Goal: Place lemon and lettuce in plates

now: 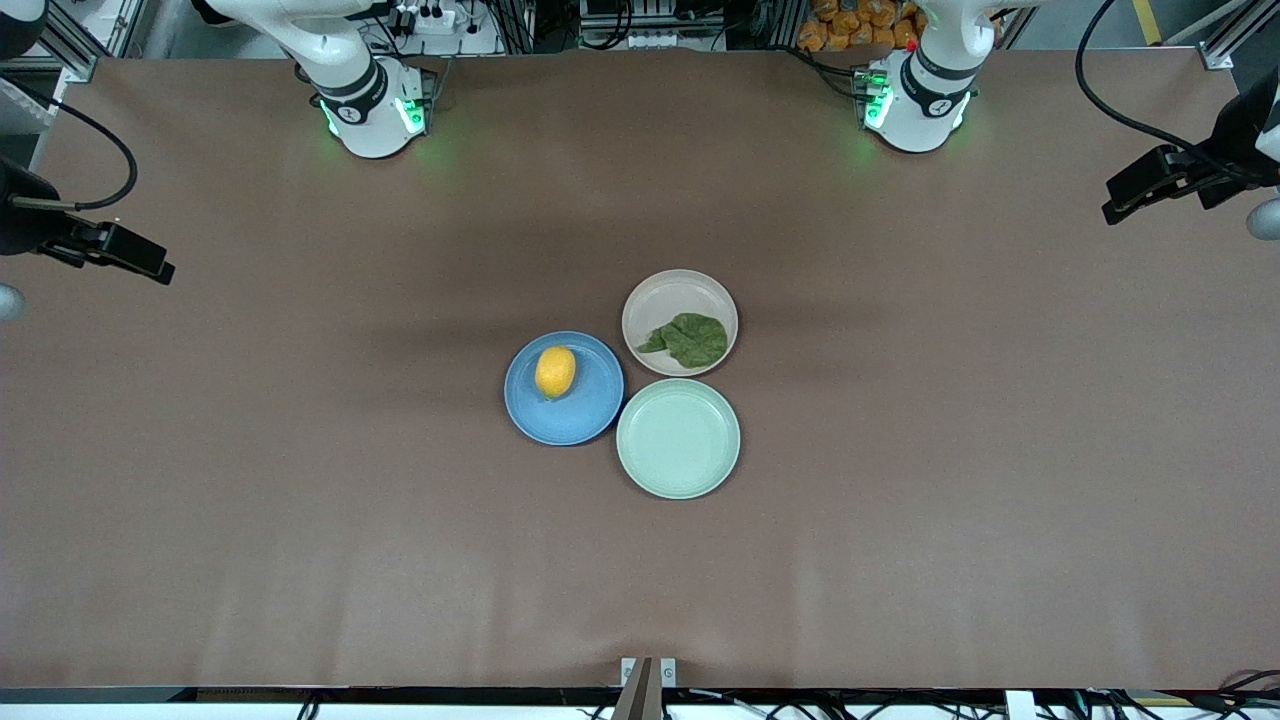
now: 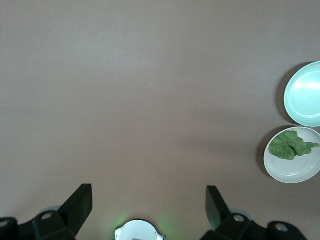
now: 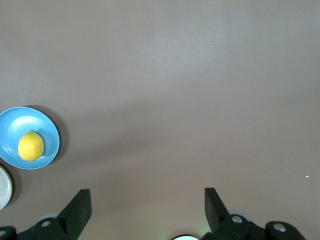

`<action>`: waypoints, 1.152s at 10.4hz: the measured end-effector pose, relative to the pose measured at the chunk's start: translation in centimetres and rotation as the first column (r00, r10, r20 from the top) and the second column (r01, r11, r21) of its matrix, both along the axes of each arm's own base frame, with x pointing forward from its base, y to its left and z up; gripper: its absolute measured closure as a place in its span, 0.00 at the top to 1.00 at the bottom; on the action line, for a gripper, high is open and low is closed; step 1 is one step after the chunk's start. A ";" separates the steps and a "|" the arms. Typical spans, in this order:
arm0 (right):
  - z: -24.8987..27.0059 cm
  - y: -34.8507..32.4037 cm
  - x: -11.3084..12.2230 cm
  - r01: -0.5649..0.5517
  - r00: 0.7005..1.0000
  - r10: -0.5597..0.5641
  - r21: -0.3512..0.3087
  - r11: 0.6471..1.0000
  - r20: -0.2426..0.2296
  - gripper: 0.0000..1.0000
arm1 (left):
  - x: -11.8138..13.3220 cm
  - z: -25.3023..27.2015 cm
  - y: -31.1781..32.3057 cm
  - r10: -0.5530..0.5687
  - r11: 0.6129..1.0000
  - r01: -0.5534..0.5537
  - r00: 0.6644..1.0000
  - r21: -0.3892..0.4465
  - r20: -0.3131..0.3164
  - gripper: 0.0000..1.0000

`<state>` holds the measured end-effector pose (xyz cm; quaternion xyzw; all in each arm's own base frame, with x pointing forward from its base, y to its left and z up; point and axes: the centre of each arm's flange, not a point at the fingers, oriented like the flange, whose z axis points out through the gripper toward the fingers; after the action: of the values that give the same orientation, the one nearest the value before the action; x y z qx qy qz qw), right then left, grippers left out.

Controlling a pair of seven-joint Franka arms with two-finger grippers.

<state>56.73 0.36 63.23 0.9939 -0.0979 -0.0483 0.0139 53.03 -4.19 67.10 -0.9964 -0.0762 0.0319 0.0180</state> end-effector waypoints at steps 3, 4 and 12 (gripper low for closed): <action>0.0 0.3 0.0 -0.031 1.000 0.031 0.003 1.000 -0.001 1.00 | 0.7 -1.6 0.8 0.014 1.000 -0.014 1.000 -0.001 0.010 1.00; 0.0 0.9 0.0 -0.048 0.999 0.048 -0.001 0.999 -0.002 1.00 | 0.9 -1.9 1.0 0.015 1.000 -0.015 1.000 -0.003 0.015 1.00; 0.0 2.9 -0.2 -0.155 0.988 0.154 -0.022 0.988 -0.013 1.00 | 1.2 -2.9 -0.4 -0.050 0.997 0.050 0.999 -0.052 0.002 1.00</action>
<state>56.53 3.27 63.18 0.9980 -0.0209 -0.0514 0.0294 54.22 -4.59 64.20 -0.9981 -0.0505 0.0332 -0.0070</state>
